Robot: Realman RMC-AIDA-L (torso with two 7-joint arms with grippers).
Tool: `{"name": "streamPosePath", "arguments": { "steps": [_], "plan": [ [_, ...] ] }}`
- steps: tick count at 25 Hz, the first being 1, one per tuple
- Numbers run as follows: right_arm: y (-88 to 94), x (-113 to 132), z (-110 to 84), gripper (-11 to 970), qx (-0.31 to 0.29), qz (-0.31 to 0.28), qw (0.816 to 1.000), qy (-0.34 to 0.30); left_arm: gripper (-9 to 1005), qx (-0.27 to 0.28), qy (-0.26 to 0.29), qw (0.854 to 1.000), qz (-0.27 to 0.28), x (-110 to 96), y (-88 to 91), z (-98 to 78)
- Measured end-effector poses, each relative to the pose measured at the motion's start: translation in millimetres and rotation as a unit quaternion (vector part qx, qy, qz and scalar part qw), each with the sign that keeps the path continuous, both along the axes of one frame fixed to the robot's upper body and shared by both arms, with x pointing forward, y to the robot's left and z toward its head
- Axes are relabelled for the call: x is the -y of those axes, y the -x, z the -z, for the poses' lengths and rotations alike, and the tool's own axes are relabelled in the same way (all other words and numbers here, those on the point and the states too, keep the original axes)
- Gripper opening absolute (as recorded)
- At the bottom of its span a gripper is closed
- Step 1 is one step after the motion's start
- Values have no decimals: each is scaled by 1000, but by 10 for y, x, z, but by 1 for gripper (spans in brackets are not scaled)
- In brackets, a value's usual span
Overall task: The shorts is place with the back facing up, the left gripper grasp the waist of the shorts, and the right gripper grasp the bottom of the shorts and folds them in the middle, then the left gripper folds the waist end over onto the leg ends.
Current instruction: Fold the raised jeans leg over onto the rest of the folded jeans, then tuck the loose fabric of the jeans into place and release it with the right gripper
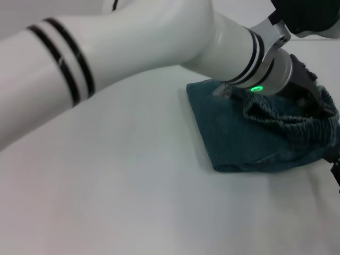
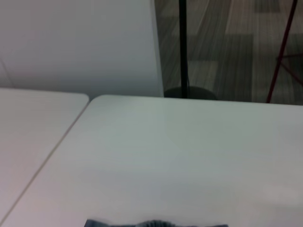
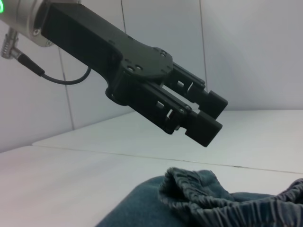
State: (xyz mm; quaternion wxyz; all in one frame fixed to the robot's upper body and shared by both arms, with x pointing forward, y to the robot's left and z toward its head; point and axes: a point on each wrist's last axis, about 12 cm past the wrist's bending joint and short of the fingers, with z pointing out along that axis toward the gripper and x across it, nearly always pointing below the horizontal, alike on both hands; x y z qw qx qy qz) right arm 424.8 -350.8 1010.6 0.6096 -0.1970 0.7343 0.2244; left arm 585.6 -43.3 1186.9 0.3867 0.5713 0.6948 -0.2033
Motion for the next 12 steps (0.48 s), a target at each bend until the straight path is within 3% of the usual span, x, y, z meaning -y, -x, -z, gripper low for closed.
{"name": "streamPosePath", "arguments": {
  "steps": [5, 9, 12],
  "plan": [
    [-11, -30, -38, 38, 11, -14, 1000, -9, 685, 20, 49, 999, -8, -214, 34, -74],
    [-26, -11, -116, 42, 24, -24, 999, -17, 766, 24, 94, 994, -44, -553, 7, -94],
    [-93, 57, -274, 44, 30, -35, 999, -27, 826, 17, 124, 990, -68, -863, 16, 5]
  ]
}}
